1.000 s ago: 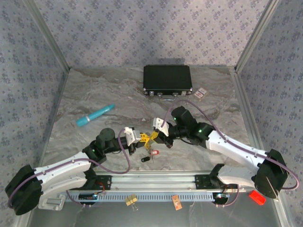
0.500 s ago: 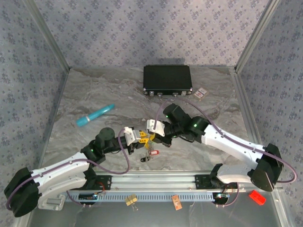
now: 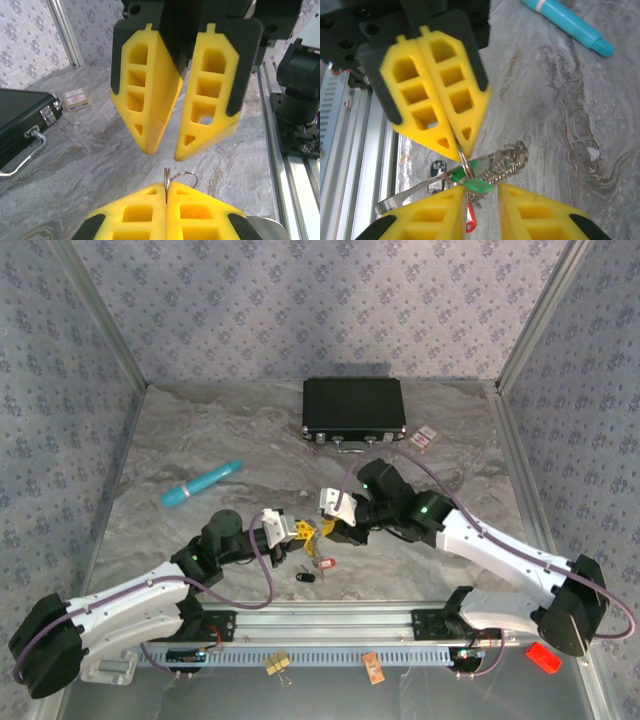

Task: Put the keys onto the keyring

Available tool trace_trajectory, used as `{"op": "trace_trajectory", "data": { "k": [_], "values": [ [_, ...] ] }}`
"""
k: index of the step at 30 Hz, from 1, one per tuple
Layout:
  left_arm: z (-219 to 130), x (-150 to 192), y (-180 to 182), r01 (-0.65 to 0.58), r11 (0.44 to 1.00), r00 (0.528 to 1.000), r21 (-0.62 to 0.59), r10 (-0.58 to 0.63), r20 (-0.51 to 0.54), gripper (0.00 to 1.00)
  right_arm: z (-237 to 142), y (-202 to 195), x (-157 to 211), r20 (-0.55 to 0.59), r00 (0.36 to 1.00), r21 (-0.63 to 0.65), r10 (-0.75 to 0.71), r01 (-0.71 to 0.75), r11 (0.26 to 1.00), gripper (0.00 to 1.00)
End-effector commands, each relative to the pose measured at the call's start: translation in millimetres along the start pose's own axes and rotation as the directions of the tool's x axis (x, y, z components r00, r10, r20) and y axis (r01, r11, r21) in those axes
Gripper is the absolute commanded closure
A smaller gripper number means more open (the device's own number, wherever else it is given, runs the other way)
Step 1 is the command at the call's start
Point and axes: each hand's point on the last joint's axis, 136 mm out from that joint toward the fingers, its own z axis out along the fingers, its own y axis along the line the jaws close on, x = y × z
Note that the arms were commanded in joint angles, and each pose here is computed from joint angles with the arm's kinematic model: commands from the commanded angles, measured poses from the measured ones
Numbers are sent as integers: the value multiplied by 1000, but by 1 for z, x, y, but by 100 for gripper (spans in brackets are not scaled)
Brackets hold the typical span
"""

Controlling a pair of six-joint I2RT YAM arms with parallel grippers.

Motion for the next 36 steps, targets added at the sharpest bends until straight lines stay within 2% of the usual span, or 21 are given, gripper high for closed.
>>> {"op": "trace_trajectory", "data": {
  "k": [1, 8, 13, 17, 23, 24, 26, 28, 32, 36],
  "values": [
    [-1, -24, -3, -7, 1000, 994, 17, 5, 109, 100, 0, 4, -15, 105, 993, -28, 58, -55, 998, 75],
    [-1, -24, -5, 5, 1000, 992, 25, -8, 123, 100, 3, 3, -9, 112, 991, -14, 70, -69, 998, 75],
    [-1, -27, -5, 12, 999, 990, 29, -16, 139, 100, 4, 2, -11, 122, 990, -16, 67, -66, 998, 78],
    [-1, -27, -5, 17, 999, 989, 32, -21, 143, 100, 5, 3, -13, 133, 989, -27, 70, -67, 997, 84],
    [-1, -26, -5, 25, 999, 990, 27, -28, 140, 100, 4, 5, -17, 147, 987, -42, 68, -62, 997, 99],
    [-1, -25, -3, 27, 999, 990, 20, -29, 135, 98, 3, 4, -18, 145, 987, -41, 66, -60, 997, 100],
    [-1, -21, 0, 31, 1000, 993, 1, -31, 112, 83, 2, 5, -17, 127, 990, -41, 58, -54, 998, 100],
    [-2, -17, 2, 25, 1000, 996, -15, -24, 86, 74, 1, 4, -12, 94, 995, -29, 44, -41, 999, 100],
    [-2, -8, 5, 4, 999, 1000, -32, -4, 14, 72, 2, 2, 1, -29, 1000, -4, -5, 5, 1000, 100],
    [-2, -8, 4, -4, 1000, 1000, -27, 4, 1, 73, 4, 4, 8, -120, 991, -11, -50, 49, 999, 100]
  ]
}}
